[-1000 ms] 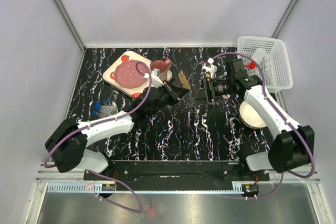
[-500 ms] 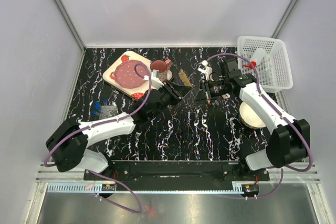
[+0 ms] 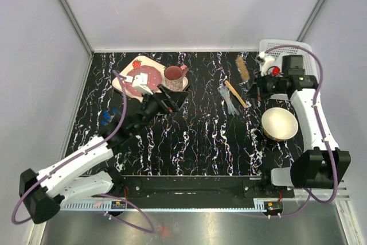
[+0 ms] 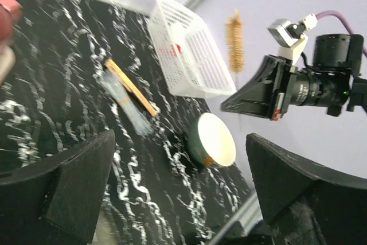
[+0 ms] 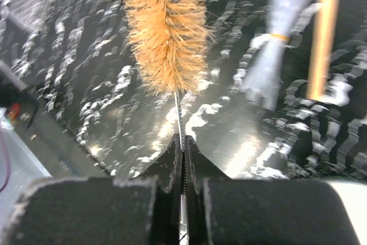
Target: Organize the chemistry lab equipment
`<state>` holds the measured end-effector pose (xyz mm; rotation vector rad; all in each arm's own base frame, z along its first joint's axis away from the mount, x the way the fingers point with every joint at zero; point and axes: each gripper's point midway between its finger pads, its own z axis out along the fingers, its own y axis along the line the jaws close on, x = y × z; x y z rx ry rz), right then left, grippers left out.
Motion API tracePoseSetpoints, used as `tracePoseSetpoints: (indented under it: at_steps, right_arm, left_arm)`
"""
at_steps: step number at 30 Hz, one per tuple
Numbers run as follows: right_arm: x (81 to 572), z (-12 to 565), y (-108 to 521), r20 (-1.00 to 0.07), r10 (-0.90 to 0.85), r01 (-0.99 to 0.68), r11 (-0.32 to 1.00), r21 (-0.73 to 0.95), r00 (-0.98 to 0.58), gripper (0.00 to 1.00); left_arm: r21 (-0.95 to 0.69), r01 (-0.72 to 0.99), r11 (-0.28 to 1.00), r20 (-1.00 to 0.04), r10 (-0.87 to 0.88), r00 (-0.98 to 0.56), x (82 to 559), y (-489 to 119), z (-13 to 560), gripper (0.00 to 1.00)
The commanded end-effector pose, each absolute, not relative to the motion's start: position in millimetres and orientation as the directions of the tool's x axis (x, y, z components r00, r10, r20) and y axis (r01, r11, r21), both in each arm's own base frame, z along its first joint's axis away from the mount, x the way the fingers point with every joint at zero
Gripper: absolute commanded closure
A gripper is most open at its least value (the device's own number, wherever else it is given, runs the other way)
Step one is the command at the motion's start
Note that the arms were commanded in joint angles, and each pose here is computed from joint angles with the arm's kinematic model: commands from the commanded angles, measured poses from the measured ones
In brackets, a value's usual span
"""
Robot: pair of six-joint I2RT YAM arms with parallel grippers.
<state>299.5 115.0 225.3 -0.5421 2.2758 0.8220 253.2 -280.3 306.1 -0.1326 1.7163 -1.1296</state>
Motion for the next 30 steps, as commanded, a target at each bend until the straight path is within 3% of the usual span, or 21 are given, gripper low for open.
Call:
tracePoseSetpoints:
  at_steps: [1,5,12,13,14,16,17,19,24,30]
  right_arm:
    - [336,237,41,-0.721,-0.166,-0.441,0.873,0.211,-0.673,1.00]
    - [375,230,-24,-0.695,-0.083,-0.278,0.945,0.172,-0.714,0.98]
    - [444,223,-97,-0.652,-0.080,-0.141,0.989,0.042,-0.754,0.93]
    - [450,219,-109,-0.641,-0.079,-0.107,0.994,0.005,-0.764,0.89]
    - [460,201,-117,-0.610,-0.072,-0.090,0.996,0.000,-0.789,0.73]
    - [475,206,-135,-0.605,-0.065,-0.038,0.998,-0.057,-0.794,0.59]
    - [482,188,-139,-0.571,-0.054,-0.031,0.998,-0.049,-0.819,0.37]
    - [487,195,-142,-0.577,-0.059,-0.034,0.998,-0.054,-0.814,0.27]
    - [475,216,-111,-0.633,-0.079,-0.137,0.990,0.043,-0.770,0.11]
    - [443,242,-50,-0.707,-0.088,-0.340,0.914,0.223,-0.702,0.06]
  left_arm:
    - [-0.562,0.442,0.699,-0.816,-0.384,-0.431,243,-244,274,0.01]
    - [-0.508,0.432,0.745,-0.826,-0.280,-0.488,226,-228,234,0.01]
    - [-0.567,0.474,0.674,-0.794,-0.294,-0.532,194,-223,215,0.01]
    - [-0.571,0.472,0.672,-0.792,-0.298,-0.533,192,-221,213,0.01]
    - [-0.579,0.466,0.669,-0.785,-0.303,-0.541,190,-219,209,0.01]
    - [-0.587,0.469,0.660,-0.784,-0.318,-0.533,186,-215,212,0.01]
    - [-0.588,0.466,0.661,-0.782,-0.315,-0.538,183,-213,209,0.01]
    - [-0.589,0.471,0.656,-0.784,-0.325,-0.528,180,-210,214,0.01]
    - [-0.582,0.475,0.660,-0.791,-0.325,-0.518,177,-204,219,0.01]
    - [-0.573,0.483,0.662,-0.800,-0.323,-0.506,179,-205,225,0.01]
